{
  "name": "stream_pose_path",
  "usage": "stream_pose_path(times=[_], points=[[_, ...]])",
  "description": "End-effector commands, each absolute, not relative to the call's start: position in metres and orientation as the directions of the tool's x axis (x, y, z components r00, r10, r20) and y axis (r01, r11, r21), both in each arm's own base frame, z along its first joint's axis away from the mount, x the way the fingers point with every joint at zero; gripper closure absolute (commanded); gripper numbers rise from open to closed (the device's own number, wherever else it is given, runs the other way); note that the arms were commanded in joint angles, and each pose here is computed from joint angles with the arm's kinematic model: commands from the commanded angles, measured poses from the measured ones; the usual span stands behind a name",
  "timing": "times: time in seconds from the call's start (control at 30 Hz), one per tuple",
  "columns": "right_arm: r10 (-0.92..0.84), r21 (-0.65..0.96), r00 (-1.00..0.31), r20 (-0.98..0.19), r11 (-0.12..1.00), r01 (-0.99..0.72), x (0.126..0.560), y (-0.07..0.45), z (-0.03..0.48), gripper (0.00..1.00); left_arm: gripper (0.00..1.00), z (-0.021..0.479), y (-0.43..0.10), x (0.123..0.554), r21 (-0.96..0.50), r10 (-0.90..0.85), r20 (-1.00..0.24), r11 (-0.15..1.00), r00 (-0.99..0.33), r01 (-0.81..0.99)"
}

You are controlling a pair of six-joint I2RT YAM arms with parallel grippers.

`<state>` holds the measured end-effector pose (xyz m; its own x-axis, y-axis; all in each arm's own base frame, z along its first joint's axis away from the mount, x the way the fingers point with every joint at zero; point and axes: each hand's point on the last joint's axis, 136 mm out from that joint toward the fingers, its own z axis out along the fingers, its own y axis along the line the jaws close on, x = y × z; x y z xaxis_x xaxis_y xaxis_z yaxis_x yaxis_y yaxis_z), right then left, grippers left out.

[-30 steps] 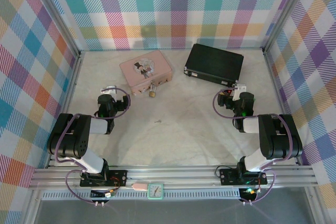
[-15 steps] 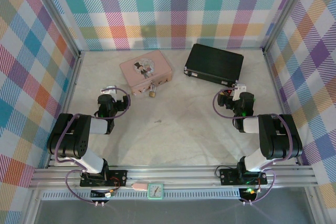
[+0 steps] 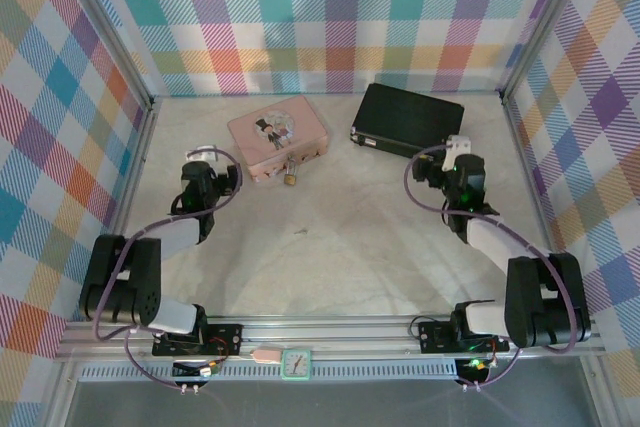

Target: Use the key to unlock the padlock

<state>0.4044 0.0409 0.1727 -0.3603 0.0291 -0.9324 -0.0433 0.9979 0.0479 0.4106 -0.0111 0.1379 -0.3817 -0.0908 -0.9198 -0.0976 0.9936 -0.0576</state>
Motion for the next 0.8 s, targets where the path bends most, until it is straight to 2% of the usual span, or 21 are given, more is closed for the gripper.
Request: stream_pose_path(times=[0.0, 0.17, 0.4, 0.6, 0.77], points=[[0.055, 0.107, -0.523, -0.851, 0.992, -0.070, 0.393, 0.071, 0.162, 0.01, 0.01, 0.167, -0.009, 0.407, -0.159, -0.207, -0.914, 0.974, -0.349, -0.160], [0.013, 0.202, -0.677, -0.736, 0.959, -0.201, 0.367, 0.143, 0.158, 0.02, 0.00, 0.185, -0.028, 0.406, -0.371, -0.401, -0.838, 0.916, -0.369, -0.154], [-0.126, 0.355, -0.862, -0.490, 0.875, -0.330, 0.306, 0.238, 0.137, 0.18, 0.00, 0.158, -0.047, 0.385, -0.545, -0.568, -0.678, 0.814, -0.466, -0.200], [-0.370, 0.380, -0.860, -0.352, 0.783, -0.493, 0.251, 0.309, 0.119, 0.33, 0.00, 0.141, -0.065, 0.369, -0.587, -0.569, -0.609, 0.792, -0.552, -0.168], [-0.499, 0.320, -0.818, -0.287, 0.755, -0.573, 0.234, 0.343, 0.097, 0.47, 0.00, 0.133, -0.060, 0.363, -0.570, -0.567, -0.609, 0.799, -0.554, -0.192]])
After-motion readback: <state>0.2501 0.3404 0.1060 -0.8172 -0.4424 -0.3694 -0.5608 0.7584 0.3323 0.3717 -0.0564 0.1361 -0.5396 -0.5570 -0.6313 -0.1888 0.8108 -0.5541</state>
